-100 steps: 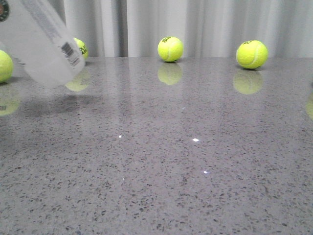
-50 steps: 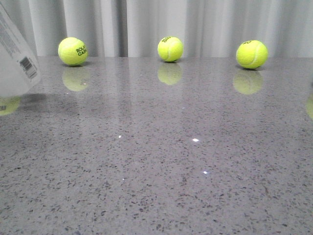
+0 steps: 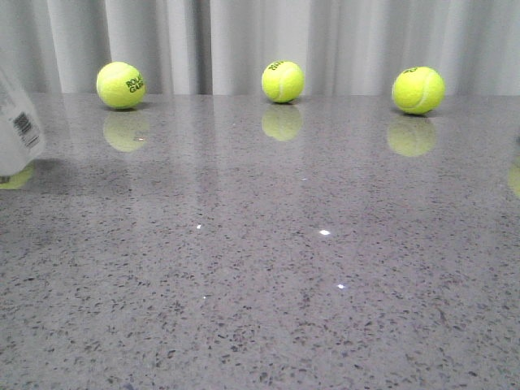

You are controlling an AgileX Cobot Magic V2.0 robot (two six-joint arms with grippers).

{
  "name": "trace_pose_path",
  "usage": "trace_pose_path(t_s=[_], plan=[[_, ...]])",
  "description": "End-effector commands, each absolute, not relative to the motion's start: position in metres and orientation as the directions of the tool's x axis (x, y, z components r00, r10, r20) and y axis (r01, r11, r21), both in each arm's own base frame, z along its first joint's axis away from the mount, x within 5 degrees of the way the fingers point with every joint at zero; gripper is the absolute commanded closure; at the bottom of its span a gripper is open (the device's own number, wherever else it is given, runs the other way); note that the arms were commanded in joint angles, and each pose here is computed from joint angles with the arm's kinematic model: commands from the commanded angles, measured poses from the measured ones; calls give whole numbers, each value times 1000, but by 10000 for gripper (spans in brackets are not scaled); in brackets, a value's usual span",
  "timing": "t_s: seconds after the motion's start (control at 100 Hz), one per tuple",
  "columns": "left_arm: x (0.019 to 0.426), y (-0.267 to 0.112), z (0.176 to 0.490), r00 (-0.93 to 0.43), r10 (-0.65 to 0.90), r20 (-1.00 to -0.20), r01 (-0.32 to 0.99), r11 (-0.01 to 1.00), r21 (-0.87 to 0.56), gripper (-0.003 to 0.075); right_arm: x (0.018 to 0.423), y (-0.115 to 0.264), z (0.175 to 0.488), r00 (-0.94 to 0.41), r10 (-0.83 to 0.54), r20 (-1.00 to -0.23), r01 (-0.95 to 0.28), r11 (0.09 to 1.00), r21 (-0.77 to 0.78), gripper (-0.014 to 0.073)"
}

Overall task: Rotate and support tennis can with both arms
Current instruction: 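Grasp the can rim with the left gripper and lift it, then rotate the held can upright with the left gripper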

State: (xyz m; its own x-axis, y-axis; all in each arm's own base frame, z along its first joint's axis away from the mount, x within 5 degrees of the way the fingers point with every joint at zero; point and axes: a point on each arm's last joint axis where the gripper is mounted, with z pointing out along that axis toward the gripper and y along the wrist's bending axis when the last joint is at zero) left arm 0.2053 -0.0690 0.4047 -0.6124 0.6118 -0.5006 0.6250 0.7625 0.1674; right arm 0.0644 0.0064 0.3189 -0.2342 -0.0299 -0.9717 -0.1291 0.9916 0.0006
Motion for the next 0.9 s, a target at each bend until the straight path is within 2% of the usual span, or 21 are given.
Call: trace_pose_path(t_s=[0.0, 0.09, 0.19, 0.62, 0.89], plan=[[199, -71, 416, -589, 589, -553, 623, 767, 153, 441, 64, 6, 334, -133, -27, -991, -129, 992, -10, 665], [200, -71, 417, -581, 584, -567, 620, 769, 158, 314, 64, 6, 334, -133, -27, -991, -129, 992, -10, 665], [203, -72, 419, -562, 576, -594, 611, 773, 170, 255, 64, 6, 334, -133, -27, -991, -129, 992, -10, 665], [209, -67, 425, -527, 593, -609, 573, 777, 260, 257, 64, 6, 334, -133, -27, -991, -129, 992, -10, 665], [215, -66, 430, -471, 590, -656, 538, 782, 316, 257, 64, 6, 334, -133, -27, -991, -129, 992, -10, 665]])
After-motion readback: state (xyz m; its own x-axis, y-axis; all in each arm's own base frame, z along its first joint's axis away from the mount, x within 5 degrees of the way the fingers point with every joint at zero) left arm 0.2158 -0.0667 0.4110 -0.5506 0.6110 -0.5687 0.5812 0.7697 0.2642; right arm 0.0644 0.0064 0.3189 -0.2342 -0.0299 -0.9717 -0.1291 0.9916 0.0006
